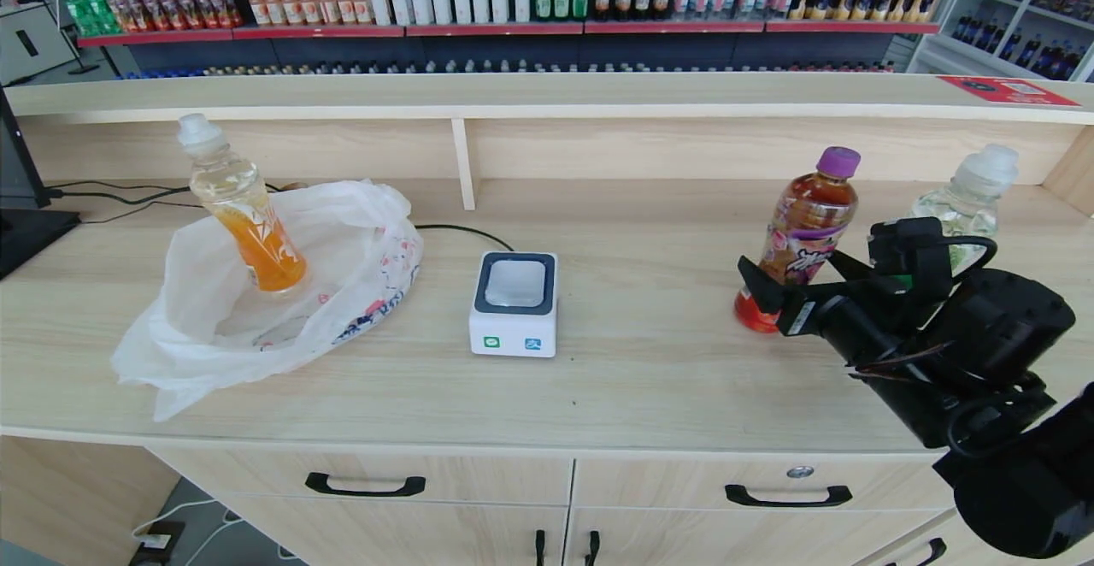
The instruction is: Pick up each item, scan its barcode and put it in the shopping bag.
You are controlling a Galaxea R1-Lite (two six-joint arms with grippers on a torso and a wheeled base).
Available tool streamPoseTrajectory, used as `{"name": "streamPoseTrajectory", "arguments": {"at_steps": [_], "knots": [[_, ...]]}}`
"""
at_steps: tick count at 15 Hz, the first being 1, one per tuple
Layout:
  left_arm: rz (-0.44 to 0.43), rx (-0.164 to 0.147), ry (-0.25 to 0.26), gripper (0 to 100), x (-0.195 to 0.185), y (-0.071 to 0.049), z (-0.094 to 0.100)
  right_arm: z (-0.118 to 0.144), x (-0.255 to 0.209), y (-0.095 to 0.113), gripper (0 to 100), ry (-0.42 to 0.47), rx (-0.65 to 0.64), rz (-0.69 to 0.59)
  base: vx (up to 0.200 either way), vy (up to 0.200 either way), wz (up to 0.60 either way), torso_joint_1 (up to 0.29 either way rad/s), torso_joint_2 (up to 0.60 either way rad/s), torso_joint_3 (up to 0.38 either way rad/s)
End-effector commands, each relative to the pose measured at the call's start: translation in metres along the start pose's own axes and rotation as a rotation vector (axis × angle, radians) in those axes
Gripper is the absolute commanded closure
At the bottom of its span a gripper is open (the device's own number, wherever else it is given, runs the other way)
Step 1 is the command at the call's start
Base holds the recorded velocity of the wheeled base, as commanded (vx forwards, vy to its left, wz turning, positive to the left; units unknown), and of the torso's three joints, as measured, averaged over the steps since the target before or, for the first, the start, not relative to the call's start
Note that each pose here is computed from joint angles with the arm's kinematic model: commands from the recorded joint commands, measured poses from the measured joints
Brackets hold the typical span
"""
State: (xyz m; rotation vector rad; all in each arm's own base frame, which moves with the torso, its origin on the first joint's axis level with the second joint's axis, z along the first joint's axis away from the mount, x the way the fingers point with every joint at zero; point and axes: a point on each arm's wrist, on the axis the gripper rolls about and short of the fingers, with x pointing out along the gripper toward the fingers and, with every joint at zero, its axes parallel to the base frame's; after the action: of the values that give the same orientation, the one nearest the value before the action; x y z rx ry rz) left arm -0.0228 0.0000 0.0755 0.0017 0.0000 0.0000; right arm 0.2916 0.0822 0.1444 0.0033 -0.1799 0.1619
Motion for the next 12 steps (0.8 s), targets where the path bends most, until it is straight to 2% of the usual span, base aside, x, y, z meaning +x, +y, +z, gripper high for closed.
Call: {"name": "streamPoseTrajectory", "arguments": {"at_steps": [1, 7, 12], "knots": [[0.000, 0.000, 0.000, 0, 0.000, 0.000, 0.000, -0.003, 0.012, -0.003, 0, -0.012, -0.001, -0.015, 0.000, 0.000, 0.00, 0.000, 0.00, 0.000], [0.002, 0.000, 0.000, 0, 0.000, 0.000, 0.000, -0.004, 0.031, -0.003, 0, -0.052, 0.010, -0.022, 0.000, 0.000, 0.00, 0.000, 0.00, 0.000], [0.000, 0.000, 0.000, 0, 0.000, 0.000, 0.000, -0.009, 0.047, -0.014, 0, -0.070, 0.011, -0.057, 0.000, 0.000, 0.00, 0.000, 0.00, 0.000]]}}
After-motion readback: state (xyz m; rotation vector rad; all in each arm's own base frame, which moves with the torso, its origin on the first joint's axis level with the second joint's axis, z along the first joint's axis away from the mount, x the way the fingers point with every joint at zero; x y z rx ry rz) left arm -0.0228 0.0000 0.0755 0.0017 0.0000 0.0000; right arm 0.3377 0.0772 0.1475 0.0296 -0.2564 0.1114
